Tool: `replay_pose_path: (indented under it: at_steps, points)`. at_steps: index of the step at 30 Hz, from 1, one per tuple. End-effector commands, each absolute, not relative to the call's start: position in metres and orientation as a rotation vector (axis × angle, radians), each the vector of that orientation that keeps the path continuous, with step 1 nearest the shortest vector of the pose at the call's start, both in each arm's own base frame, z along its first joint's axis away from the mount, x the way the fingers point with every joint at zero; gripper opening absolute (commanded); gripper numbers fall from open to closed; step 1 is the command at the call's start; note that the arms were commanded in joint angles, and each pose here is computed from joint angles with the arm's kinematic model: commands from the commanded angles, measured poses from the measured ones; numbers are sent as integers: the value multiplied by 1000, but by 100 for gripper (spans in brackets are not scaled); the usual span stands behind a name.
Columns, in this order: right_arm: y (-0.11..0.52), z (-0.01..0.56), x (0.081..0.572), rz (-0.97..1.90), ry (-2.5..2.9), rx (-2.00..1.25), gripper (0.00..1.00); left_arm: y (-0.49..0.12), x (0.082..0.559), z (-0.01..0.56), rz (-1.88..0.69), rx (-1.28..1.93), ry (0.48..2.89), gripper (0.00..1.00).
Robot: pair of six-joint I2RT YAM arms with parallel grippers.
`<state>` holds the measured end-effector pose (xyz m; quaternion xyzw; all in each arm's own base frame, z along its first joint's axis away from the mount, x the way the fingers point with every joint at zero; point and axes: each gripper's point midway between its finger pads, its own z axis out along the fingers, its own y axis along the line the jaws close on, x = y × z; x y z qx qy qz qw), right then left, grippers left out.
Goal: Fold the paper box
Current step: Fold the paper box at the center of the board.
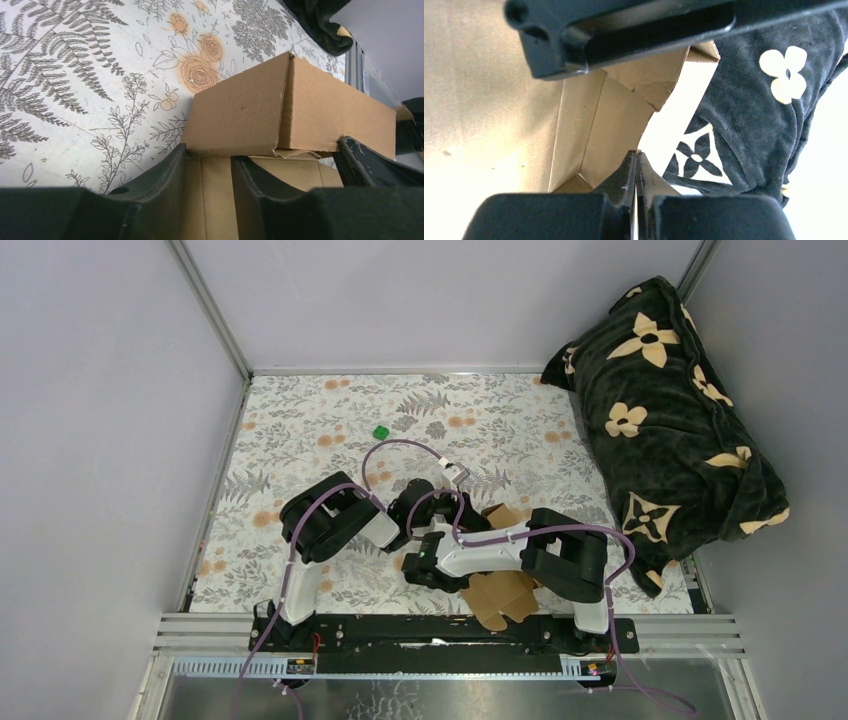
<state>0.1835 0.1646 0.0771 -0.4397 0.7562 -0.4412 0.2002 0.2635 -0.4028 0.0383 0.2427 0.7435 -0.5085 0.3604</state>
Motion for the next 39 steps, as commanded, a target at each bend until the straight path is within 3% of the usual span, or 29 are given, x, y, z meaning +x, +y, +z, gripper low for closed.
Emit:
replay_pose_path:
  at_steps: [1,10,18,33,37,39]
  points:
    - [195,41,179,-976,2251,-1131,0,-425,267,71,-1281,578,1746,39]
    - [199,35,177,-935,2267,-1165,0,-437,269,71,-1294,540,1735,30]
    - [197,37,179,-866,2337,-1160,0,-444,273,68,-1290,556,1750,49]
    - [184,54,206,-747,2499,-1084,0,-461,278,81,-1307,622,1740,51]
    - [176,62,220,-788,2497,-1040,11,-462,279,83,-1303,635,1740,51]
    - [170,68,228,-824,2477,-1007,23,-462,279,83,-1299,637,1741,51]
